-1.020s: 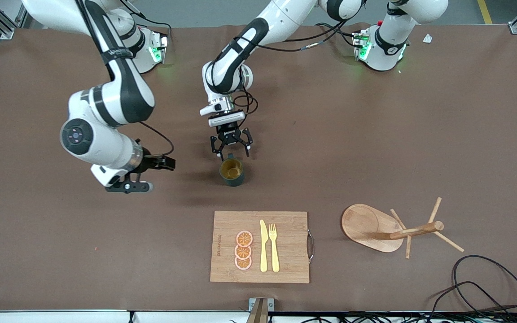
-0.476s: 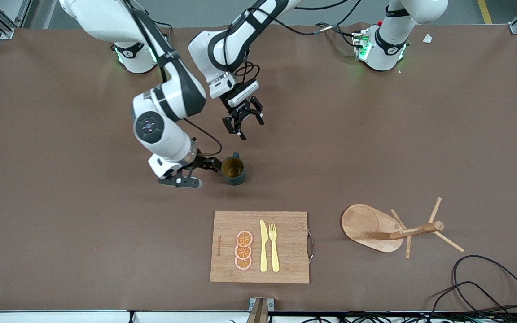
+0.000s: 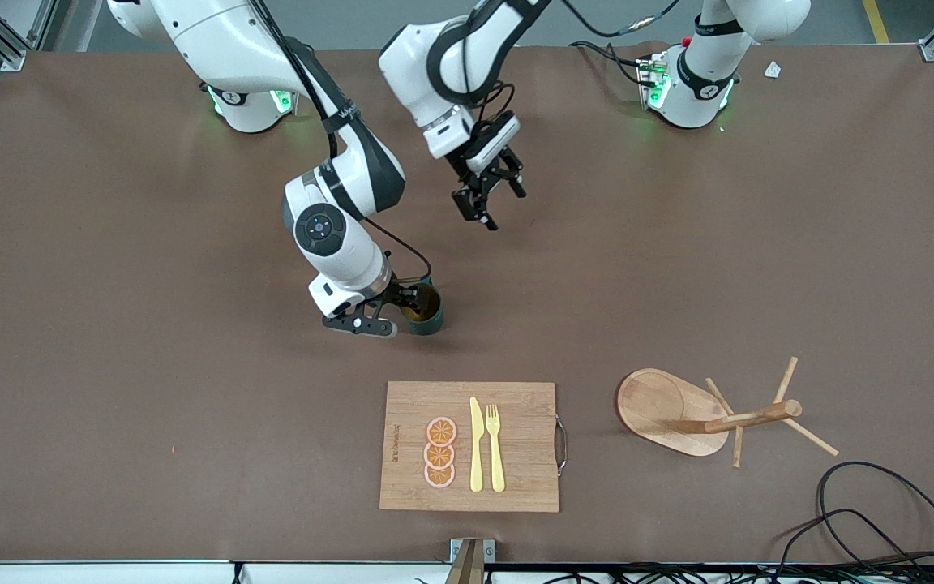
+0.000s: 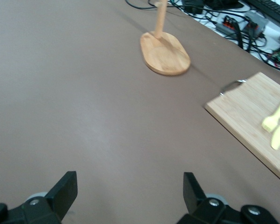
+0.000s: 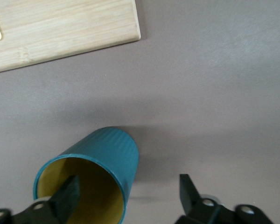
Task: Transfer cup from left to right arm and place
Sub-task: 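Grasp the mug with the right gripper while the left gripper releases, then carry the mug away with the right gripper while the left gripper withdraws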
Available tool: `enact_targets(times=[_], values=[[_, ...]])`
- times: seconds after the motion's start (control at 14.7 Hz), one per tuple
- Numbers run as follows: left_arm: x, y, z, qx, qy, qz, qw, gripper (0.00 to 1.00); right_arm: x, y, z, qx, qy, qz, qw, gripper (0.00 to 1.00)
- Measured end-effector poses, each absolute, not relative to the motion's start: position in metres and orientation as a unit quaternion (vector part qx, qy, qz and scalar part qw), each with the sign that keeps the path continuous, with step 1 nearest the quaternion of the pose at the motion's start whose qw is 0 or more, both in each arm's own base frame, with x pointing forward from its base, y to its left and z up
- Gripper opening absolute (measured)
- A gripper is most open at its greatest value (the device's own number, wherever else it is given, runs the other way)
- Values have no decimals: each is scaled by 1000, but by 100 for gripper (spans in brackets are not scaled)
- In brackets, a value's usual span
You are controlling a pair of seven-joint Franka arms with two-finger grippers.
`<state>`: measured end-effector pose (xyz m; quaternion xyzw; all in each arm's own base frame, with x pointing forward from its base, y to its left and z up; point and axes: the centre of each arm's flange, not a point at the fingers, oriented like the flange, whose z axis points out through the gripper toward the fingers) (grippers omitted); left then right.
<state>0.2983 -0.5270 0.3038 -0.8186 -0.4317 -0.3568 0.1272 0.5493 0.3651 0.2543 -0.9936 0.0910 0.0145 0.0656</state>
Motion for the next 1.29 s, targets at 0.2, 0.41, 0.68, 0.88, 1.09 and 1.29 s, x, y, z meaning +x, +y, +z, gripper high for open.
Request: enact_targets(times=[0.2,0.41,0.68,0.88,1.09,1.29], values=[[322,-491,332,-824,-434,-338,135,100,547,366,245,-994,90,19,62,56],[394,-447,370,-835,-433,-312,135,100,545,368,239,-994,89,22,58,26],[496,-364,453,-862,-417,-259,125,100,545,373,241,-996,58,18,60,4],[555,-287,524,-889,-398,-208,89,100,557,355,249,-996,-74,25,53,4],[596,-209,579,-916,-354,-183,53,100,584,297,271,-977,-203,39,49,4],[617,-143,610,-940,-289,-177,38,100,604,228,299,-952,-302,51,12,4]])
